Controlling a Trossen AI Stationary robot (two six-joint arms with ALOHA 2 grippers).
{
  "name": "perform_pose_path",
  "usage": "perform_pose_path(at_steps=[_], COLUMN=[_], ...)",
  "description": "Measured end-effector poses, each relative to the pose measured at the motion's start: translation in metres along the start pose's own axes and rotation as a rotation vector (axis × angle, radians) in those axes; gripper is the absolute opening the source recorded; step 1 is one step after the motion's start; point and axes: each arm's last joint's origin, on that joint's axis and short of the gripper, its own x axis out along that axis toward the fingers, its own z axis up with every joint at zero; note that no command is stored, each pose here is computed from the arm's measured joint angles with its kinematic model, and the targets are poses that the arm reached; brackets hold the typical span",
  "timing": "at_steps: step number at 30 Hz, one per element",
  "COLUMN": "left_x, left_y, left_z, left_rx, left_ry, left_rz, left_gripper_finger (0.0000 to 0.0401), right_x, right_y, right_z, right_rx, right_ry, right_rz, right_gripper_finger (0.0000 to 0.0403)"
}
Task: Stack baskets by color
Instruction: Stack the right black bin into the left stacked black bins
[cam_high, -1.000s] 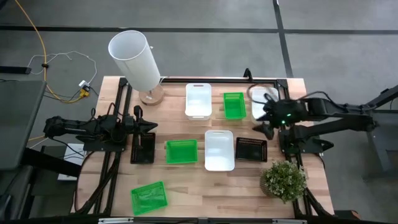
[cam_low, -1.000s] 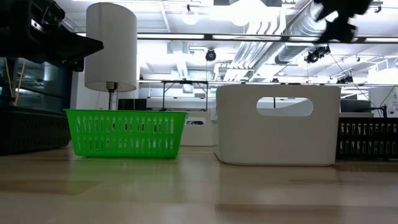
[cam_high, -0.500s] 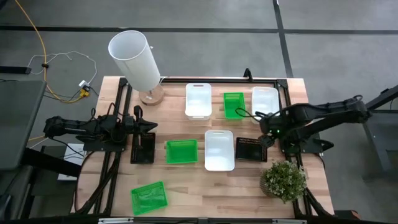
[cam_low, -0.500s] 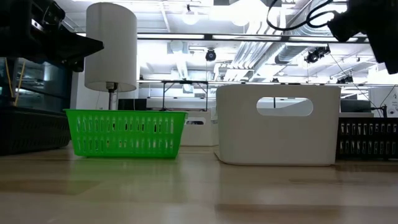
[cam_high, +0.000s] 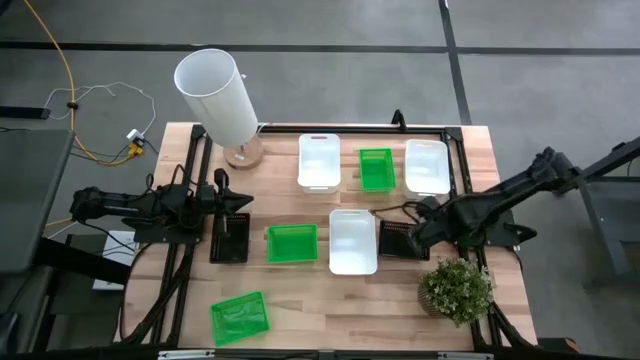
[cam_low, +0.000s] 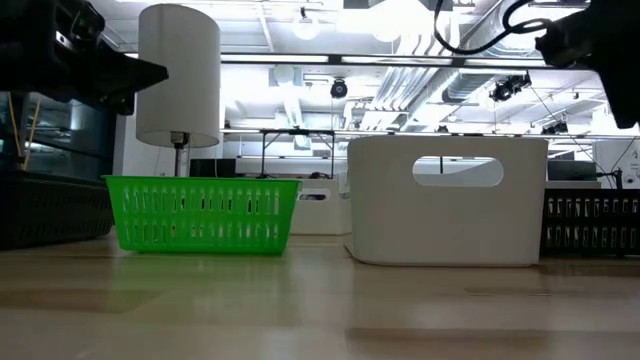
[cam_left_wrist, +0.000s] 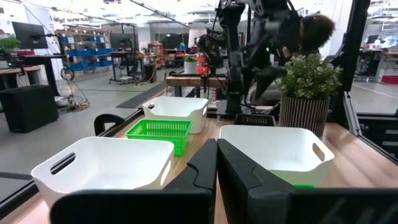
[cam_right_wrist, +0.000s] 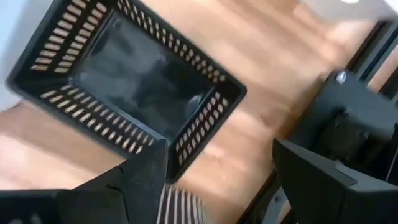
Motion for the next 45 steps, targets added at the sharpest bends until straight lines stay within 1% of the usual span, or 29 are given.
perform_pose_path(at_steps=[4, 6, 10, 12, 16, 18, 21, 23, 29, 33, 36, 38, 41, 45], left_x=[0.0, 0.0, 0.0, 0.0, 0.0, 0.0, 0.0, 0.0, 0.0, 0.0, 0.0, 0.0, 0.0, 0.0], left_y=[0.0, 0.0, 0.0, 0.0, 0.0, 0.0, 0.0, 0.0, 0.0, 0.0, 0.0, 0.0, 0.0, 0.0], left_z=[0.002, 0.003, 0.004, 0.003, 0.003, 0.003, 0.003, 0.003, 0.003, 0.003, 0.003, 0.003, 0.003, 0.003], left_rx=[-0.005, -0.007, -0.008, -0.008, -0.007, -0.006, -0.006, -0.005, 0.012, 0.012, 0.012, 0.012, 0.012, 0.012], left_ry=[-0.021, -0.032, -0.036, -0.035, -0.032, -0.027, -0.026, -0.026, -0.026, -0.028, -0.028, -0.028, -0.028, -0.028], left_rz=[0.0, 0.0, 0.0, 0.0, 0.0, 0.0, 0.0, 0.0, 0.0, 0.001, 0.001, 0.001, 0.002, 0.004], left_gripper_finger=[0.0, 0.0, 0.0, 0.0, 0.0, 0.0, 0.0, 0.0, 0.0, 0.0, 0.0, 0.0, 0.0, 0.0], right_x=[0.008, 0.012, 0.024, 0.032, 0.048, 0.058, 0.075, 0.083, 0.1, 0.103, 0.103, 0.103, 0.103, 0.102], right_y=[0.015, 0.021, 0.038, 0.043, 0.047, 0.045, 0.04, 0.035, 0.03, 0.028, 0.028, 0.028, 0.027, 0.024], right_z=[0.003, 0.008, 0.016, 0.02, 0.031, 0.036, 0.039, 0.04, 0.04, 0.039, 0.039, 0.039, 0.039, 0.038], right_rx=[-0.129, -0.215, -0.453, -0.561, -0.688, -0.718, -0.744, -0.749, -0.759, -0.762, -0.764, -0.779, -0.791, -0.798], right_ry=[-0.097, -0.113, -0.124, -0.13, -0.099, -0.059, 0.006, 0.022, 0.01, 0.01, 0.0, -0.002, -0.005, 0.019], right_rz=[-0.005, 0.002, 0.007, -0.033, -0.124, -0.137, -0.118, -0.126, -0.11, -0.122, -0.128, -0.131, -0.146, -0.166], right_gripper_finger=[0.0275, 0.0275, 0.0275, 0.0275, 0.0275, 0.0275, 0.0275, 0.0275, 0.0274, 0.027, 0.0245, 0.0214, 0.0145, 0.0028])
